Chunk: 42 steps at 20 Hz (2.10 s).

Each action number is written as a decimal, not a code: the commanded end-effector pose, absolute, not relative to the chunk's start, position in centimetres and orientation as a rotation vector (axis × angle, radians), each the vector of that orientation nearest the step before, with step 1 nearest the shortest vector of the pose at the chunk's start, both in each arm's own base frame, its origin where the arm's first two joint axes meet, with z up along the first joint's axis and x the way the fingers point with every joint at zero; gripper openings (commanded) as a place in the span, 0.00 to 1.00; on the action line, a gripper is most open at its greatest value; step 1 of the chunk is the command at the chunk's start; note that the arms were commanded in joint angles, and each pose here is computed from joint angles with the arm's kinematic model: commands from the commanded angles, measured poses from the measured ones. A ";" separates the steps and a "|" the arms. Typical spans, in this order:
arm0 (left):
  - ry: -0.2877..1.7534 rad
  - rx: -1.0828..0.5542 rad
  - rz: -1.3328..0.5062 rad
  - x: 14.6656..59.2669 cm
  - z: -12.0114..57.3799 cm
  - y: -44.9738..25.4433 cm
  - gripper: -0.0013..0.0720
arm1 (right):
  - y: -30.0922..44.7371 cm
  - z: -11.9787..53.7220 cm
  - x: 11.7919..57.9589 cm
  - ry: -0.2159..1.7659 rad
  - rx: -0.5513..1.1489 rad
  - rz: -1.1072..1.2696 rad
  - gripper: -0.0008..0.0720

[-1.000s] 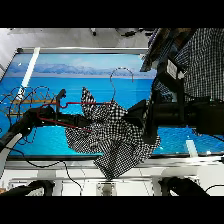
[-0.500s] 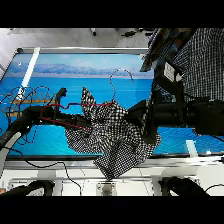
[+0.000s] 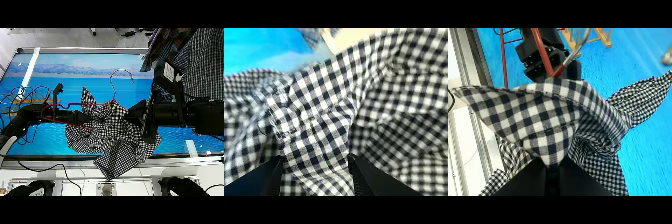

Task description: Fold the clothes and pants, and hang the long-sleeved shirts on hangers.

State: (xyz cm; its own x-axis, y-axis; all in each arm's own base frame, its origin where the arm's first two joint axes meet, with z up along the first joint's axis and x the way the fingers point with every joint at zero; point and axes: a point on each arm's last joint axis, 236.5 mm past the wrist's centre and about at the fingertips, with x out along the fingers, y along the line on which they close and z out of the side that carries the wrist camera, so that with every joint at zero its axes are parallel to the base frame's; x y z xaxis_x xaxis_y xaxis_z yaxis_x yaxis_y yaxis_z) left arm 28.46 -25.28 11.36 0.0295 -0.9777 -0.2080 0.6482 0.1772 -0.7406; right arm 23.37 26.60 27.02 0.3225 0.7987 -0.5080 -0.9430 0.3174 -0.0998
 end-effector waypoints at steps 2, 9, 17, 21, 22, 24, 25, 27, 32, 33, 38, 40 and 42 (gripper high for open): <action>0.774 -0.469 -1.344 28.3 11.4 -26.6 0.73 | 26.6 27.0 23.3 0.402 -0.416 1.188 0.06; 0.777 -0.462 -1.377 27.5 11.6 -26.9 0.66 | 26.6 27.0 23.3 0.402 -0.416 1.188 0.06; 0.724 -0.467 -1.159 32.6 10.7 -25.3 0.05 | 24.7 24.8 24.1 0.468 -0.535 1.134 0.06; 0.631 -0.451 -1.107 33.9 13.8 -22.9 0.05 | 21.0 23.0 27.2 0.519 -0.693 0.964 0.06; 0.606 -0.442 -1.094 34.0 14.6 -22.3 0.05 | 20.3 22.7 27.8 0.527 -0.720 0.932 0.06; 0.576 -0.406 -1.069 33.8 15.7 -21.2 0.05 | 19.2 22.3 29.1 0.547 -0.748 0.867 0.06; 0.577 -0.391 -1.053 33.5 16.0 -20.8 0.05 | 18.5 22.1 29.7 0.560 -0.764 0.835 0.06; 0.576 -0.355 -1.031 33.1 16.3 -20.1 0.05 | 17.7 21.5 30.6 0.585 -0.791 0.795 0.06; 0.624 -0.274 -0.986 32.4 15.2 -19.0 0.05 | 15.2 21.3 32.4 0.605 -0.867 0.678 0.06; 0.622 -0.277 -0.985 32.5 15.2 -19.0 0.05 | 14.9 21.2 32.6 0.607 -0.879 0.667 0.06; 0.620 -0.278 -0.982 32.5 15.3 -19.0 0.05 | 12.2 21.3 33.9 0.629 -0.977 0.562 0.06; 0.584 -0.368 -0.990 32.9 16.9 -19.4 0.05 | 12.1 21.0 34.1 0.638 -0.986 0.558 0.06; 0.525 -0.462 -1.012 33.2 19.6 -20.2 0.05 | 13.0 20.3 34.1 0.648 -0.960 0.594 0.06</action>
State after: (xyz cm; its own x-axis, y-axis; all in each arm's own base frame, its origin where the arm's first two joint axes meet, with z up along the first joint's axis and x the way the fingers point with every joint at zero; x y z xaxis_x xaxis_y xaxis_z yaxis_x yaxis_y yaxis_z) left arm 32.70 -19.58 16.87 0.4072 -0.8636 -0.2972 0.6803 0.5039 -0.5322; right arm 33.80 13.26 20.93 0.6735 0.1904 -0.7143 -0.7060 0.4519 -0.5453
